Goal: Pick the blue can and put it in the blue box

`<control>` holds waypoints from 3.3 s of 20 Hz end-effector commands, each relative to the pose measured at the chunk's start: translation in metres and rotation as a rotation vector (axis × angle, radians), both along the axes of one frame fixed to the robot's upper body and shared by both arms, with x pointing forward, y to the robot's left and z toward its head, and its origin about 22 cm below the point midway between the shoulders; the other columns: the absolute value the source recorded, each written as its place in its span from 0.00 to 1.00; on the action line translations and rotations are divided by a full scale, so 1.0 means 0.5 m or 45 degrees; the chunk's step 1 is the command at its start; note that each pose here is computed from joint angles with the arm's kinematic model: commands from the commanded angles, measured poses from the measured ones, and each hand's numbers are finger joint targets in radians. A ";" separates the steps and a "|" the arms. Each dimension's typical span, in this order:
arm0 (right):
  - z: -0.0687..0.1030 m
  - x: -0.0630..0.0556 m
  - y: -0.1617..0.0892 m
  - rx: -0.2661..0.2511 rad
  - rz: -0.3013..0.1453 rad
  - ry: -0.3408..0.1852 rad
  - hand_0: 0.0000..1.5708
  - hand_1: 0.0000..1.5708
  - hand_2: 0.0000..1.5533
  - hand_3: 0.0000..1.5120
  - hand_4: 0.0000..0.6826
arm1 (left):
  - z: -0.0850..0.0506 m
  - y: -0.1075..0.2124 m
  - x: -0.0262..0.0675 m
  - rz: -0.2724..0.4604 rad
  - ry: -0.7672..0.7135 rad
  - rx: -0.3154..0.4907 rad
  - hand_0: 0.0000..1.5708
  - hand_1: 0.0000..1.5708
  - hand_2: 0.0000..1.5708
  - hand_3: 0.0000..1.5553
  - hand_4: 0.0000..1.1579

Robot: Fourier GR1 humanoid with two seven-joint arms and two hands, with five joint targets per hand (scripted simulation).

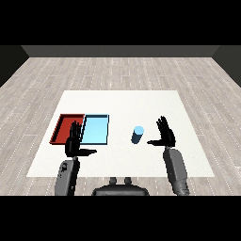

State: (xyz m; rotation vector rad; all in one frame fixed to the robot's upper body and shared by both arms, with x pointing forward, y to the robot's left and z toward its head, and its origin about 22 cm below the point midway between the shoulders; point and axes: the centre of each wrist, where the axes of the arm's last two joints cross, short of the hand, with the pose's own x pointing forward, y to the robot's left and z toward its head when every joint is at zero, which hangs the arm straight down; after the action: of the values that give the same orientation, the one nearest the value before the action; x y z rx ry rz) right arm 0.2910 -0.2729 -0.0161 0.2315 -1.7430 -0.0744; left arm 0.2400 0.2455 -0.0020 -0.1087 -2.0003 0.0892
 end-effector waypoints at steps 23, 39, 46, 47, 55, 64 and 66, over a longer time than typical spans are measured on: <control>-0.095 -0.006 0.100 0.048 0.045 0.139 0.00 0.00 0.00 0.00 0.00 | -0.006 0.023 -0.028 0.040 -0.037 -0.001 0.00 0.00 0.00 0.00 0.00; -0.109 0.041 0.170 0.071 0.107 0.163 0.00 0.00 0.00 0.00 0.00 | 0.039 0.022 0.018 0.045 -0.039 0.002 0.00 0.00 0.00 0.00 0.00; -0.114 0.096 0.168 0.069 0.100 0.176 0.00 0.00 0.00 0.00 0.00 | 0.032 0.021 -0.017 0.036 -0.042 0.001 0.00 0.00 0.00 0.00 0.00; -0.133 0.077 0.155 0.028 0.101 0.179 0.00 0.00 0.00 0.00 0.00 | 0.021 0.047 0.004 0.013 -0.035 -0.003 0.00 0.00 0.00 0.00 0.00; -0.100 0.103 0.196 0.078 0.149 0.181 0.00 0.00 0.00 0.00 0.00 | -0.002 0.022 -0.029 0.040 -0.052 -0.013 0.00 0.00 0.00 0.00 0.00; -0.113 0.100 0.241 -0.098 0.031 0.241 0.97 0.97 0.96 0.96 0.85 | 0.032 0.003 0.001 0.040 -0.064 -0.020 0.00 0.00 0.00 0.00 0.00; -0.106 0.118 0.189 -0.137 0.004 0.251 0.99 0.99 0.95 0.96 0.97 | -0.010 0.062 -0.025 0.056 -0.076 -0.013 0.00 0.00 0.00 0.00 0.00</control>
State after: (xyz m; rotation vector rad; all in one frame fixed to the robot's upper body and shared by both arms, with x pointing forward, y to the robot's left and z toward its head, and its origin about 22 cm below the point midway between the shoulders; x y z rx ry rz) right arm 0.3405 -0.1688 -0.0754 0.2178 -1.5666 -0.0307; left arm 0.2338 0.2593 0.0038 -0.0786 -2.0432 0.1211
